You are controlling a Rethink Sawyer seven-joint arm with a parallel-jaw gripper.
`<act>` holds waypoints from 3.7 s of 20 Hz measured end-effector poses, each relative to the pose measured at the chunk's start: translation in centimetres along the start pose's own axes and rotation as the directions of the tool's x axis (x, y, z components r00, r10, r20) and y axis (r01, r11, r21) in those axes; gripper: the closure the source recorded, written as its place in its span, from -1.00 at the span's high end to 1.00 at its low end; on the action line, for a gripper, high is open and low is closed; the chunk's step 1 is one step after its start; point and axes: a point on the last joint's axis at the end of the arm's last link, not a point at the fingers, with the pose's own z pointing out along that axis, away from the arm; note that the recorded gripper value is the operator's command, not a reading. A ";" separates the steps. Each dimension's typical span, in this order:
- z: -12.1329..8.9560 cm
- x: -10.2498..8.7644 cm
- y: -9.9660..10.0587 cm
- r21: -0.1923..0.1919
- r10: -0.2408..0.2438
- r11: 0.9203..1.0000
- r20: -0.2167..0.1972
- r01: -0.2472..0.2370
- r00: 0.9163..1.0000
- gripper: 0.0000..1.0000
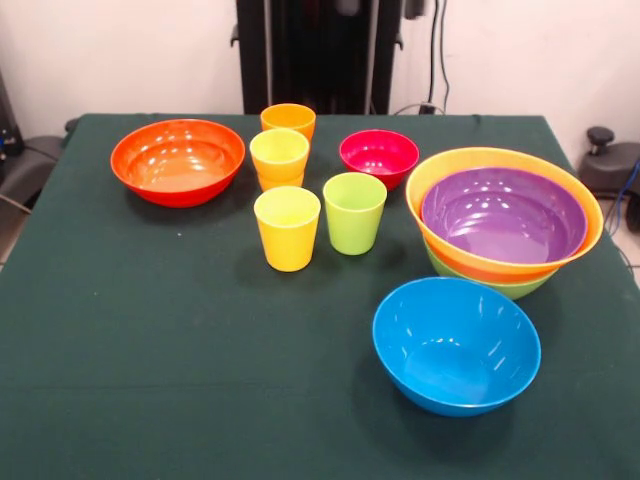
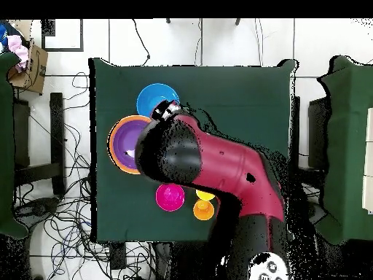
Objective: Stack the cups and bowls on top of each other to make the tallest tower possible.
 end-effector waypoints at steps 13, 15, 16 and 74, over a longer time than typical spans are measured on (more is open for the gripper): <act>0.7 -2.1 -3.0 0.013 -0.144 0.989 -0.095 0.146 0.985 1.00; 0.8 -2.4 -2.9 0.009 -0.157 0.987 -0.092 0.158 0.983 1.00; 0.9 -2.4 -2.9 0.007 -0.160 0.987 -0.092 0.162 0.983 1.00; 11.1 -0.8 -4.3 -0.045 -0.400 0.916 -0.122 0.398 0.908 1.00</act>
